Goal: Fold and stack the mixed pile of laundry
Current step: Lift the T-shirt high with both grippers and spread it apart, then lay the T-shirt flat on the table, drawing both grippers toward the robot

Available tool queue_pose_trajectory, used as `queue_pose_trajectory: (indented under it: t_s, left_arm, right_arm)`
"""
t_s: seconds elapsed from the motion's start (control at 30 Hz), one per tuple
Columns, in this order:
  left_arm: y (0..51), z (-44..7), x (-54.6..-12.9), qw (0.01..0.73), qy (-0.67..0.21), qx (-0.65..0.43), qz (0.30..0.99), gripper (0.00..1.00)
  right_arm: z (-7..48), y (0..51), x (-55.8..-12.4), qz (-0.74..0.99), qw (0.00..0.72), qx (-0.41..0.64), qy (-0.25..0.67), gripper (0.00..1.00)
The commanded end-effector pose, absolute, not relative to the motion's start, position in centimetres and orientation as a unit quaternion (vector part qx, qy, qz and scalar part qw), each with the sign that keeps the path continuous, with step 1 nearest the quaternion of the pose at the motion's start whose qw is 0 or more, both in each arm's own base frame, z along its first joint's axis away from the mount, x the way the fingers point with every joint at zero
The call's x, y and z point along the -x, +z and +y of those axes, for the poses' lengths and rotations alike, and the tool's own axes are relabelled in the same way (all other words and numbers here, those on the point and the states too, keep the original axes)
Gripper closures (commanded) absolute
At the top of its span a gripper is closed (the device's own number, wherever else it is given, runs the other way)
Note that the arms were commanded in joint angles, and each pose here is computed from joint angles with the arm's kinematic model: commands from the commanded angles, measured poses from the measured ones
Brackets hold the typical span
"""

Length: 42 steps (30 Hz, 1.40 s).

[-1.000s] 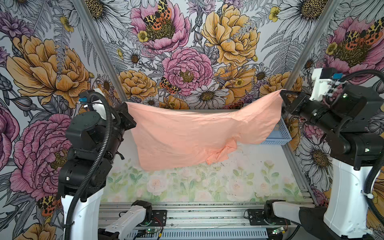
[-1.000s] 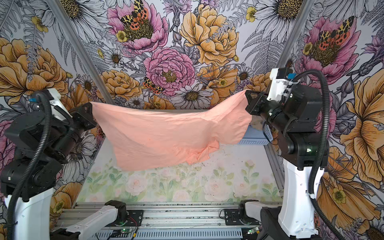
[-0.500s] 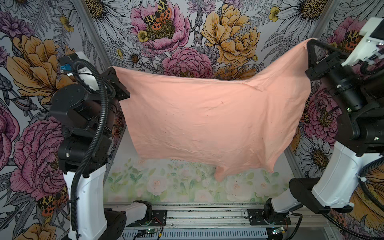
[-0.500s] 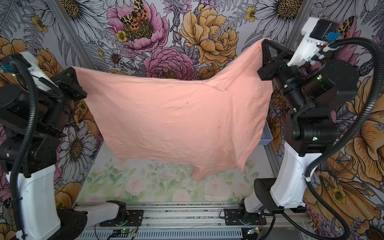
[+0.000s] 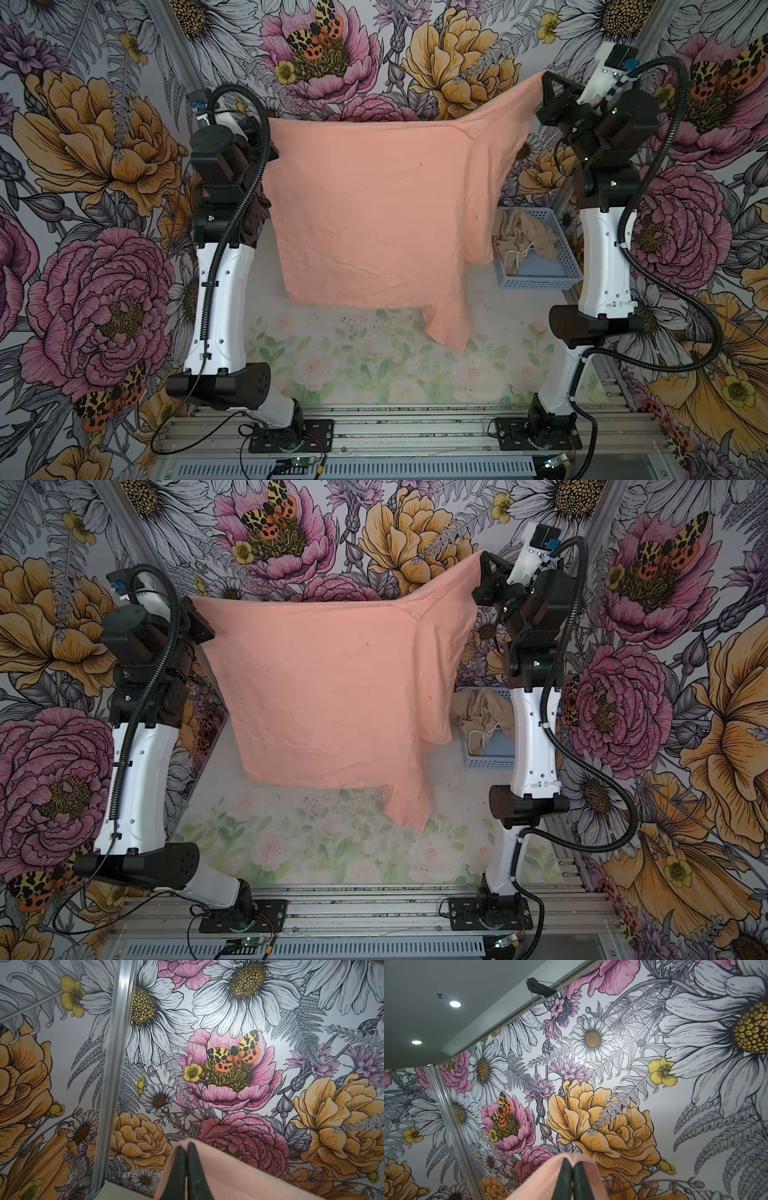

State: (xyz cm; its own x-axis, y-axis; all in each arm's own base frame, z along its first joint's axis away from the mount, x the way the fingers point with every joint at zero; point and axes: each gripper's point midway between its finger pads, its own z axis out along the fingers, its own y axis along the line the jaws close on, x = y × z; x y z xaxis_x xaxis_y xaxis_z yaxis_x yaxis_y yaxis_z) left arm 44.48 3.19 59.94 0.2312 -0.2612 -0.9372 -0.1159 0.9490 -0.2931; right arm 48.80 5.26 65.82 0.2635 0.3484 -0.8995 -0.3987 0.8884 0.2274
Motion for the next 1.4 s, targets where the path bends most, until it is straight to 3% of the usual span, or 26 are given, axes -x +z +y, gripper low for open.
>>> queue_pose_trajectory:
  t_s: [0.0, 0.27, 0.43, 0.63, 0.8, 1.07, 1.2, 1.37]
  left_arm:
    - [63.9, 3.8, -44.8, 0.813, -0.060, 0.143, 0.562, 1.00]
    - [67.5, 3.2, -44.3, 0.834, -0.054, 0.107, 0.538, 1.00]
    - [65.5, 3.3, -41.7, 0.824, -0.044, 0.096, 0.557, 1.00]
    - [55.5, 4.2, -38.6, 0.775, -0.053, 0.105, 0.621, 1.00]
    - [45.8, 5.2, -35.0, 0.721, -0.061, 0.128, 0.678, 1.00]
    - [30.7, 3.5, -29.1, 0.614, -0.122, 0.206, 0.752, 1.00]
    - [24.4, 2.8, -25.7, 0.557, -0.140, 0.271, 0.773, 1.00]
    - [21.8, 2.5, -22.0, 0.527, -0.131, 0.318, 0.777, 1.00]
  right_arm:
    - [4.5, 71.2, -45.8, 0.453, 0.864, 0.043, 0.216, 1.00]
    - [3.3, 72.6, -44.0, 0.431, 0.880, 0.076, 0.184, 1.00]
    - [3.8, 70.0, -43.8, 0.502, 0.841, 0.108, 0.173, 1.00]
    - [5.6, 60.5, -43.2, 0.612, 0.755, 0.125, 0.200, 1.00]
    - [5.8, 50.7, -39.1, 0.660, 0.715, 0.095, 0.209, 1.00]
    - [6.6, 32.8, -33.4, 0.769, 0.586, 0.030, 0.253, 1.00]
    - [6.5, 28.0, -30.6, 0.803, 0.537, -0.009, 0.259, 1.00]
    - [6.2, 25.6, -27.3, 0.827, 0.491, -0.061, 0.266, 1.00]
